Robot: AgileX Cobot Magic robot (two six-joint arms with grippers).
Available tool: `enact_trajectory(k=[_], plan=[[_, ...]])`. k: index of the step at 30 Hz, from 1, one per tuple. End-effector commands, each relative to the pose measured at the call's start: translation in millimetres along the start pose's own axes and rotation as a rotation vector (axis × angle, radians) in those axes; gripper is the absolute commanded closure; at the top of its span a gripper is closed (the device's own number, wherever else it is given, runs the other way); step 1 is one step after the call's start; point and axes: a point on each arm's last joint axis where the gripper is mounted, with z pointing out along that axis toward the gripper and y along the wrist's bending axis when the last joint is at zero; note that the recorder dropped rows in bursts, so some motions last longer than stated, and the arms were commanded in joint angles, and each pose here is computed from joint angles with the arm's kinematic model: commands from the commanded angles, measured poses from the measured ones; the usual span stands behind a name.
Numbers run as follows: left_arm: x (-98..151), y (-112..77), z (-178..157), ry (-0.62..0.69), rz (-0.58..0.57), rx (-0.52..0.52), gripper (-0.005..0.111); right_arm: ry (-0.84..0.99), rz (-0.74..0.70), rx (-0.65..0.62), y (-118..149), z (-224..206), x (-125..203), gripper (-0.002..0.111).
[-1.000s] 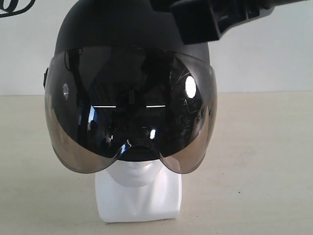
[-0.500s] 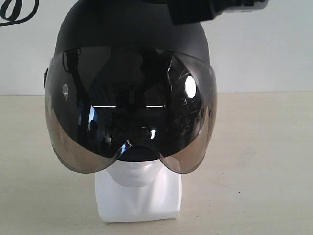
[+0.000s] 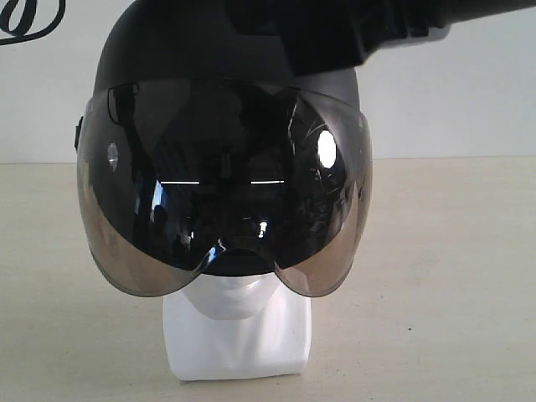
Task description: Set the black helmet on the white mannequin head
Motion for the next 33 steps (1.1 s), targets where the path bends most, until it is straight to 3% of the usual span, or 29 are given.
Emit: enact_trajectory(k=[1,28,33], plan=[[2.2,-0.9,1.7,0.01,-0.023,0.005,0.102,0.014,0.0,-0.017,1.4,-0.2,0.6,0.109],[0.4,-1.3,1.7,-0.01,-0.05,0.009,0.102,0.102,0.012,-0.069,2.4,15.4,11.6,0.109],[0.4,-1.3,1.7,-0.01,-0.052,0.009,0.102,0.05,-0.004,-0.019,-2.2,16.0,7.0,0.109]])
